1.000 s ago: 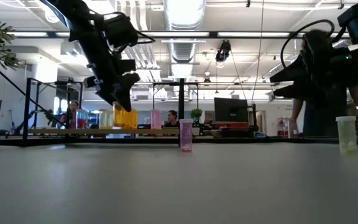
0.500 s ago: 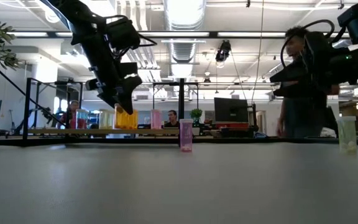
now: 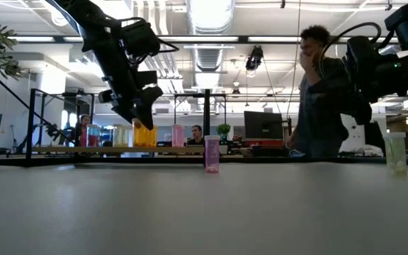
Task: Pick and place medicine bottles onto shelf by color
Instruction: Put the orange pill bottle on the shelf, then put the pink pill bottle on the shelf
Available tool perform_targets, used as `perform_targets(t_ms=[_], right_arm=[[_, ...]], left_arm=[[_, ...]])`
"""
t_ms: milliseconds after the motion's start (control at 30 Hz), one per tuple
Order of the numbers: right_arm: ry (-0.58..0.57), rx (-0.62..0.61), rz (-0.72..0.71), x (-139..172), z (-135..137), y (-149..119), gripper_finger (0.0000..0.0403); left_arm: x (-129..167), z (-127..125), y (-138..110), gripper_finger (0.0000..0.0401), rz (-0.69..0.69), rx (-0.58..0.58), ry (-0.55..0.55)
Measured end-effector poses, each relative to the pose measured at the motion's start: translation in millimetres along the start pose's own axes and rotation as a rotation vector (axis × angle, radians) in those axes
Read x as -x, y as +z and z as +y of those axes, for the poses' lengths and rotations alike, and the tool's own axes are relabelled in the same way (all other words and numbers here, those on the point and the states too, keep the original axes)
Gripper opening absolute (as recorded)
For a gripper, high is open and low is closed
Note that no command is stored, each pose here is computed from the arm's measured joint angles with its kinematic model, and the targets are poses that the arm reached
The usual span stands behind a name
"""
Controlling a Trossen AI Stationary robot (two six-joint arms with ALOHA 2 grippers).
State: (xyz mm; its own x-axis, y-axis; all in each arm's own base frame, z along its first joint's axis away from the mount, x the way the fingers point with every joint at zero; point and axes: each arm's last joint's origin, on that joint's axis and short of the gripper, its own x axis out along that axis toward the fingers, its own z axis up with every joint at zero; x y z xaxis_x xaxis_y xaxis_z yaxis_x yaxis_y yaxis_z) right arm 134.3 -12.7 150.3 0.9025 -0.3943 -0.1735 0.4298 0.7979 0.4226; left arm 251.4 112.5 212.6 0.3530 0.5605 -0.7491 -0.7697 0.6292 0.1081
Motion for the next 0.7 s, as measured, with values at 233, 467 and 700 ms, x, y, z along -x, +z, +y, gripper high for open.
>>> perform_targets(t_ms=[233, 467, 700], right_arm=[[0.000, 0.000, 0.000, 0.0, 0.0, 0.0, 0.0228], [0.000, 0.000, 0.000, 0.0, 0.0, 0.0, 0.0228], [0.000, 0.000, 0.000, 0.0, 0.0, 0.0, 0.0228]], left_arm=[[1.2, -0.3, 2.6, 0.0244, -0.009, -0.006, -0.001], [12.3, 0.8, 12.1, 0.0244, -0.057, -0.015, -0.008], [34.2, -3.3, 26.0, 0.0245, -0.140, -0.125, -0.045]])
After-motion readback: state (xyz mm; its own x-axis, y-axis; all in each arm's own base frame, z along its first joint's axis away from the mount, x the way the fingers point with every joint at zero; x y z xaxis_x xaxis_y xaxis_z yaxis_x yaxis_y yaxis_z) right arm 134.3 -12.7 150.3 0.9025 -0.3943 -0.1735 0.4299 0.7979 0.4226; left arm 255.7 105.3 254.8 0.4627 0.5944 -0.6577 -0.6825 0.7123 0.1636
